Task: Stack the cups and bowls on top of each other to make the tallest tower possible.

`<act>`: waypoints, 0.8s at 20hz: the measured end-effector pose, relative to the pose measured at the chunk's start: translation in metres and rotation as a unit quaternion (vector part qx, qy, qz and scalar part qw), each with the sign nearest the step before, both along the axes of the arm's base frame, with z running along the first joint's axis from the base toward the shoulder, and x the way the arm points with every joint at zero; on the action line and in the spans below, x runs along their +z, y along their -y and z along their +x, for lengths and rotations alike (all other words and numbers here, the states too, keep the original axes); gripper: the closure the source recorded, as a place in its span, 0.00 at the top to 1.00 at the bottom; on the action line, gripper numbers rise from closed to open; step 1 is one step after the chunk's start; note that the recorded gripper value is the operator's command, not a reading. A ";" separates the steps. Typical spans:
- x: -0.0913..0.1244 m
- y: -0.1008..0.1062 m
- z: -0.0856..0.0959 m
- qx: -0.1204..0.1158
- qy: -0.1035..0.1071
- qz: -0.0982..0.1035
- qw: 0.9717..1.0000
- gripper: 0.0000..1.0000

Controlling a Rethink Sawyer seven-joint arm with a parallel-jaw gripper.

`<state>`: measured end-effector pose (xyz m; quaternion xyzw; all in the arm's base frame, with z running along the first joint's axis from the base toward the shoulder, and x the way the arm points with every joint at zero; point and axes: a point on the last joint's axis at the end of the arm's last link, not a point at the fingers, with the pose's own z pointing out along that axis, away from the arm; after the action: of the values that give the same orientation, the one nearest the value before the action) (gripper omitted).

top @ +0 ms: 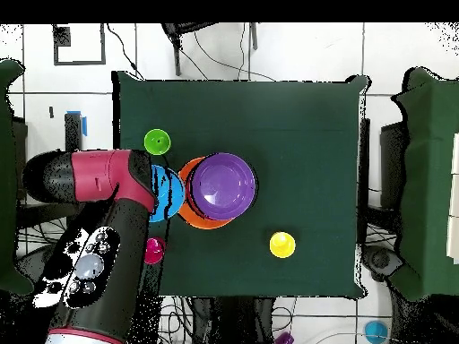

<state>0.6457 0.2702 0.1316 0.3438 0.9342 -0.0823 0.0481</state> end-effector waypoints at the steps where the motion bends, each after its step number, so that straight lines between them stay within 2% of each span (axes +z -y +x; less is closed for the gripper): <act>1: 0.000 0.000 -0.001 0.000 -0.003 0.000 1.000 0.00; 10: 0.001 -0.005 -0.009 -0.001 -0.026 -0.001 1.000 0.00; 16: 0.008 -0.008 -0.008 -0.001 -0.034 0.000 0.999 0.00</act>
<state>0.6373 0.2780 0.1394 0.3422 0.9348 -0.0936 0.0165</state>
